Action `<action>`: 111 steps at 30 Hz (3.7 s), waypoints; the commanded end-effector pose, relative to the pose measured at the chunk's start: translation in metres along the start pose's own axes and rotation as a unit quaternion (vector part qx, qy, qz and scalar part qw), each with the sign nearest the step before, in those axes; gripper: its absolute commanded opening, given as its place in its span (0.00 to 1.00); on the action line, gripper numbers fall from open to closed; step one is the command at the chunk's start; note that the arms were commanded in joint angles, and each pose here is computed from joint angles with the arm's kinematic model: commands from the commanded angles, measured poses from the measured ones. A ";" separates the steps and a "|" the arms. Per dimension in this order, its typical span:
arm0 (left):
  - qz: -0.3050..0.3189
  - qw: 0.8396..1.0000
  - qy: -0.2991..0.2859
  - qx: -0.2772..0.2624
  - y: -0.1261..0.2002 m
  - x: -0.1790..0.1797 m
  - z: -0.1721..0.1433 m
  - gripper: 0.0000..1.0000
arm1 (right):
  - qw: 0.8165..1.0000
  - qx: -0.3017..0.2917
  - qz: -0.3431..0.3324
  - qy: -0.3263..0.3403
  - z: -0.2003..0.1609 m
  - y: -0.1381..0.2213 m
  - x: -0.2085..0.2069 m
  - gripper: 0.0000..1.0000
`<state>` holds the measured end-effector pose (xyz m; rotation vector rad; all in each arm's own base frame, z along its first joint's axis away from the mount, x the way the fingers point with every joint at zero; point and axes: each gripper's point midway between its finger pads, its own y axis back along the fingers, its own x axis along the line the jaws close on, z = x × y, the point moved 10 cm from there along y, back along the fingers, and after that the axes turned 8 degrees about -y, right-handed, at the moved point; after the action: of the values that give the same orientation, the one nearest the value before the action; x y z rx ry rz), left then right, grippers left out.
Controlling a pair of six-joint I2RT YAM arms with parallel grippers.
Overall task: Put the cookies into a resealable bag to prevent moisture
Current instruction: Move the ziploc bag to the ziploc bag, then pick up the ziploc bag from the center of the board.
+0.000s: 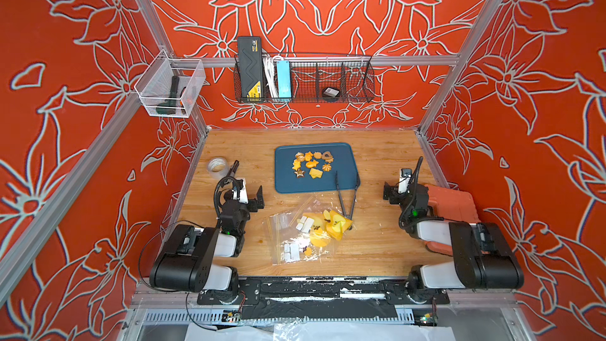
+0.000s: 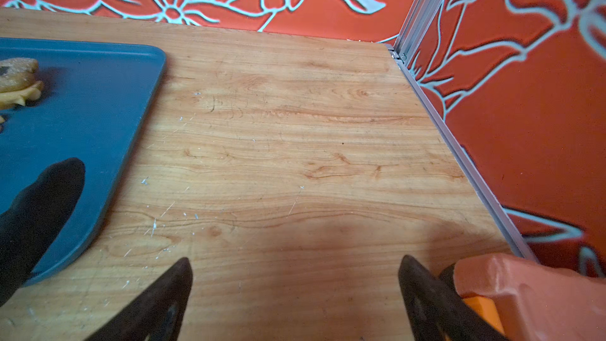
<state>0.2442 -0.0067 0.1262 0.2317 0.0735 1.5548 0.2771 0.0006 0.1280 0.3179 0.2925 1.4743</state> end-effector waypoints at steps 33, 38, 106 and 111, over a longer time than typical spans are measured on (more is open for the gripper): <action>-0.064 0.930 0.291 0.213 0.016 -0.041 0.134 1.00 | 0.918 0.237 0.187 -0.258 0.083 0.083 0.052 0.98; -0.125 0.930 0.215 0.270 0.035 -0.078 0.128 1.00 | 0.919 0.286 0.216 -0.165 0.069 0.126 0.094 0.98; -0.284 0.855 0.266 0.343 0.070 -0.106 0.052 1.00 | 0.878 0.428 0.124 -0.174 -0.011 0.111 0.156 0.96; -0.279 0.861 0.244 0.347 0.068 -0.106 0.051 1.00 | 0.874 0.432 0.114 -0.190 -0.024 0.104 0.149 0.79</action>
<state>0.1821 -0.1147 0.1720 0.3466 1.0678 0.9345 0.1811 0.1596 0.1479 1.3700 0.6478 1.3904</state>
